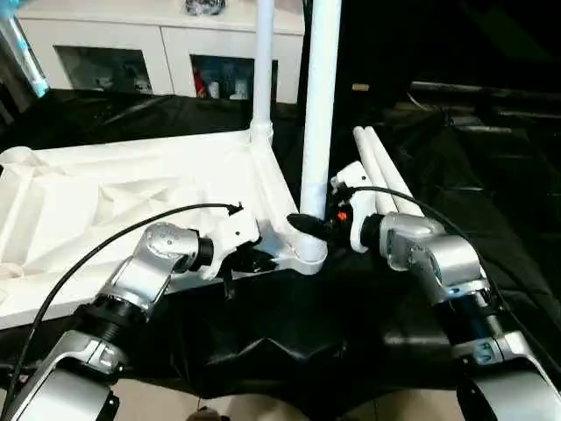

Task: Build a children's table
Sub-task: Insert table leg to table base

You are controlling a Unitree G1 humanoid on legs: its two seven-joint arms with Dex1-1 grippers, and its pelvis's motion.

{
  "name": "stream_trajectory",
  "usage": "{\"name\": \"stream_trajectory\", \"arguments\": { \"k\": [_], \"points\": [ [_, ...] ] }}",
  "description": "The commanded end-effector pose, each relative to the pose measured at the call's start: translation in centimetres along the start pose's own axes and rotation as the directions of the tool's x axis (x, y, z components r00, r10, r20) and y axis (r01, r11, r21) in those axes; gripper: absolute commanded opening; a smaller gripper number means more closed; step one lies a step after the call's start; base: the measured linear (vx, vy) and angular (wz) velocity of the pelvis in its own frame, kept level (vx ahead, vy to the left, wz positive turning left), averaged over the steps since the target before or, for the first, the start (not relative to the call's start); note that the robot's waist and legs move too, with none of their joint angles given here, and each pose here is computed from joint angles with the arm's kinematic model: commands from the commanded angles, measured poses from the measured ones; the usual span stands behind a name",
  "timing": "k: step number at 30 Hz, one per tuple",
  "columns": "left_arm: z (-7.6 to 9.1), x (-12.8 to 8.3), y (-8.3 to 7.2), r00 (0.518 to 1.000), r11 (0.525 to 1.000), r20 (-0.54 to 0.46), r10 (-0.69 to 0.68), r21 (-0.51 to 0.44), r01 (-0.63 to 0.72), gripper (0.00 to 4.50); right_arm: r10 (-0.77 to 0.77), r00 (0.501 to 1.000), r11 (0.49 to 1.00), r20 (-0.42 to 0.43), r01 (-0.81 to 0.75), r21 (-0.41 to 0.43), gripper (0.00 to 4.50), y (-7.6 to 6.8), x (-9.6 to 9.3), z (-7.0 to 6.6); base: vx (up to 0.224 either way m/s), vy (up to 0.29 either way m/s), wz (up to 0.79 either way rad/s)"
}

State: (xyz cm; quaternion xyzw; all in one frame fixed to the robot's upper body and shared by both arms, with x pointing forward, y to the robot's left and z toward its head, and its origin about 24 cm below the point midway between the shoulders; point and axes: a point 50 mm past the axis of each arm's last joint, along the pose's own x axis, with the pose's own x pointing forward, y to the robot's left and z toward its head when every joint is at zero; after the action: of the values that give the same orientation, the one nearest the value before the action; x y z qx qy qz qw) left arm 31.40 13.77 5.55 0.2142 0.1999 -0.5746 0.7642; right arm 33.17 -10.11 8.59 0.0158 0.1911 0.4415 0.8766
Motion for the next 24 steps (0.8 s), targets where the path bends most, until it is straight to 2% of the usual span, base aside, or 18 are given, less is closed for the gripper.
{"name": "stream_trajectory", "arguments": {
  "k": [1,6,12,15,19,24],
  "points": [
    [-0.4,0.5,-0.7,0.999,0.999,-0.026,-0.036,0.002,0.036,0.0,-0.016,1.0,1.0,-0.018,0.017,0.019,1.87,-0.3,0.2,-0.5,0.0,0.0,0.0],
    [-0.3,0.6,-0.8,0.999,1.0,-0.023,-0.028,0.002,0.028,0.0,-0.019,1.0,0.997,0.019,0.017,0.075,1.87,-0.7,0.1,-0.9,0.0,0.0,0.0],
    [-0.4,0.5,-0.8,1.0,1.0,-0.021,-0.023,-0.003,0.023,0.0,-0.049,0.997,0.989,0.061,0.04,0.143,1.87,-1.0,-0.8,-2.7,0.0,0.0,0.0],
    [-0.4,0.5,-0.8,1.0,1.0,-0.021,-0.021,-0.004,0.021,0.0,-0.058,0.996,0.987,0.072,0.046,0.157,1.87,-1.1,-0.9,-3.1,0.0,0.0,0.0],
    [-0.3,0.6,-0.7,1.0,1.0,-0.024,-0.014,-0.002,0.014,0.0,-0.078,0.991,0.979,0.106,0.056,0.197,1.86,-1.0,-1.4,-4.6,0.0,0.0,0.0],
    [-0.3,0.6,-0.6,1.0,1.0,-0.025,-0.012,0.001,0.012,0.0,-0.09,0.989,0.976,0.114,0.065,0.206,1.86,-0.7,-1.7,-5.7,0.0,0.0,0.0]
  ]
}}
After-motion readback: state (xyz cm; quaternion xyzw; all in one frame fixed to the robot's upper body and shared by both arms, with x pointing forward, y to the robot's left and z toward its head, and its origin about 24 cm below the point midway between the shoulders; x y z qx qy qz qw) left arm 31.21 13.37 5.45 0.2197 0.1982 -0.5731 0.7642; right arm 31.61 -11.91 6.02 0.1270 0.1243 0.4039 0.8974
